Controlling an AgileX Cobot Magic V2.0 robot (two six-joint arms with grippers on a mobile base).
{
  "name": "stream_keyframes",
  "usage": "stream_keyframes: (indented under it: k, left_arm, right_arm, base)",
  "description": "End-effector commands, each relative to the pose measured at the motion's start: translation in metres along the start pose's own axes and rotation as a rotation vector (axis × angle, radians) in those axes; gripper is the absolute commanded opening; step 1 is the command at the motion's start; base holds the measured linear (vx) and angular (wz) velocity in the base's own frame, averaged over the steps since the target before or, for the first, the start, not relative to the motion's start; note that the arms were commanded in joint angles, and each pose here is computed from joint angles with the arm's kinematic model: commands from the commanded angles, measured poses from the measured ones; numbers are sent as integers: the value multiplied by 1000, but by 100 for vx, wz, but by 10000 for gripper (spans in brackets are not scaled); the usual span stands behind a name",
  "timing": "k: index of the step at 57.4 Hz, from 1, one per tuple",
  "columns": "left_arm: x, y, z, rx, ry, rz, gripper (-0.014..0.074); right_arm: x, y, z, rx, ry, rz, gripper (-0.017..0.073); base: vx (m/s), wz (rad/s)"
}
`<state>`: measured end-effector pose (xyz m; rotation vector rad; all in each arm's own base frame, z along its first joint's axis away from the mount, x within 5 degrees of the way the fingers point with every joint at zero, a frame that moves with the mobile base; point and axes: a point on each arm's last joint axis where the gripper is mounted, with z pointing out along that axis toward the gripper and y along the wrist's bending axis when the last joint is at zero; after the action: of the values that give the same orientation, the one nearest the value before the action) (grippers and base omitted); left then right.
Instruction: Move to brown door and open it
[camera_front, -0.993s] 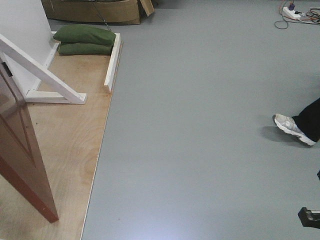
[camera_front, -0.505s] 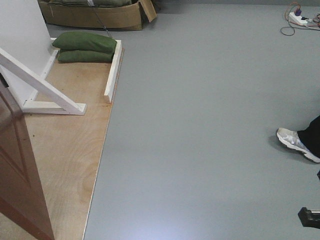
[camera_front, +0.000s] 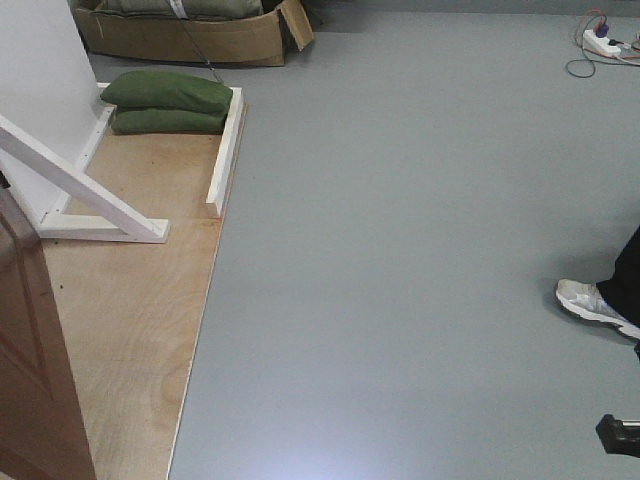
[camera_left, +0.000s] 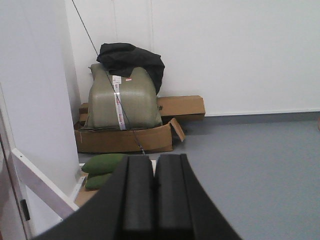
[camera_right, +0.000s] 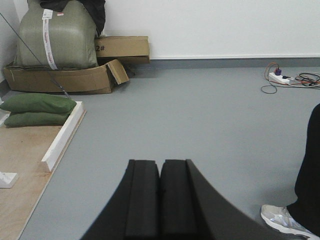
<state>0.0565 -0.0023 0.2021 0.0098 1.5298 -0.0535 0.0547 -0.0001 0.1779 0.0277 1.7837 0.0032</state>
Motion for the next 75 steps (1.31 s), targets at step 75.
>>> stream_keyframes:
  k: [75]
  left_arm:
    - [-31,-1,-5,15,-190,-60,-3]
  right_arm:
    - [-6,0,-1,3,-88,-6,0]
  base:
    - [2,0]
